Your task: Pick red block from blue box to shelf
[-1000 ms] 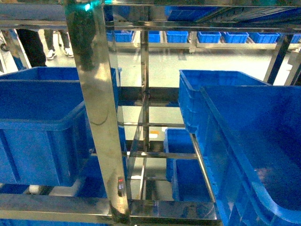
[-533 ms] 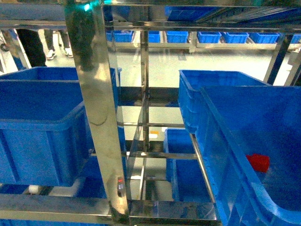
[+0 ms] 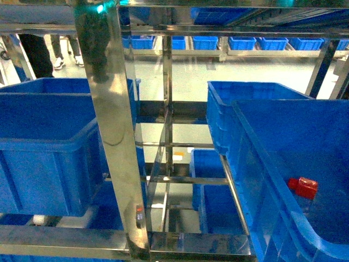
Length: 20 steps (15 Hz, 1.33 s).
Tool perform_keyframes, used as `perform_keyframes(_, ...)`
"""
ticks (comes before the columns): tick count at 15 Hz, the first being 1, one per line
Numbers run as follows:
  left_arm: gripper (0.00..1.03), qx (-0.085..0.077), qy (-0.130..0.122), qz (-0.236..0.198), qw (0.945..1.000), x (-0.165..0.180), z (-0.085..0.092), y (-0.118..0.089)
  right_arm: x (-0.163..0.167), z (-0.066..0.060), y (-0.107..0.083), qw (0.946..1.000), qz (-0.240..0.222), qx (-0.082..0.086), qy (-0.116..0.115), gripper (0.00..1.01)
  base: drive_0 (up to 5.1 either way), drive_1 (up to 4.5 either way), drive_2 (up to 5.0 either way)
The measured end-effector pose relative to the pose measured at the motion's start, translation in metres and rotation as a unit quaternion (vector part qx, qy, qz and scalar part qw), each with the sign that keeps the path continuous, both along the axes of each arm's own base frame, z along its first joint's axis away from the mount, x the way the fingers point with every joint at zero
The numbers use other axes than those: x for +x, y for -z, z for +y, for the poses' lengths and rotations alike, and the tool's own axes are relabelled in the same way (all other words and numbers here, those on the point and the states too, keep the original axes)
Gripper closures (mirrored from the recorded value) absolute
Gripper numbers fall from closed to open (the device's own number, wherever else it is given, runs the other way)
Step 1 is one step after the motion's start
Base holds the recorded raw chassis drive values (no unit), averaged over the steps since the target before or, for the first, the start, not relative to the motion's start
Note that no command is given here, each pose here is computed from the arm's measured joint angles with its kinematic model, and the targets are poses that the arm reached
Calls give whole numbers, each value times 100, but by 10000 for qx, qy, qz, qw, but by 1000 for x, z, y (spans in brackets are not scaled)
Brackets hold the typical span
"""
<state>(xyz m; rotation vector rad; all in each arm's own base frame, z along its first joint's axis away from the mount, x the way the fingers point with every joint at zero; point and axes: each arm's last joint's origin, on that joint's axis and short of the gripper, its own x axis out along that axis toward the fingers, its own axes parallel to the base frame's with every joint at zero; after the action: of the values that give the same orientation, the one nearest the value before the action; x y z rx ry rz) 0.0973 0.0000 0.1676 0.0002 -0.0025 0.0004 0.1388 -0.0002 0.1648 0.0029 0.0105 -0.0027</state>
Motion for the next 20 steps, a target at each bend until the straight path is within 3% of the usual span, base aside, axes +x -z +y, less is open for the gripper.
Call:
perform_keyframes(11,5,0,0,-2,10000,0,0,0,-25,0,-6,9999,-126,0,-4,100,0,0,0)
perform_keyframes(18,5,0,-10,0,10000,0,0,0,-41,0,-1,10000,29,0,-15,100,0,0,0)
perform_keyframes(19,5,0,0,2,10000,0,0,0,-42,0,-5,9998,-191,0,-15,100,0,0,0)
perform_keyframes(20,5,0,-2,-4,10000,0,0,0,-42,0,-1,10000,-27,0,-15,100,0,0,0)
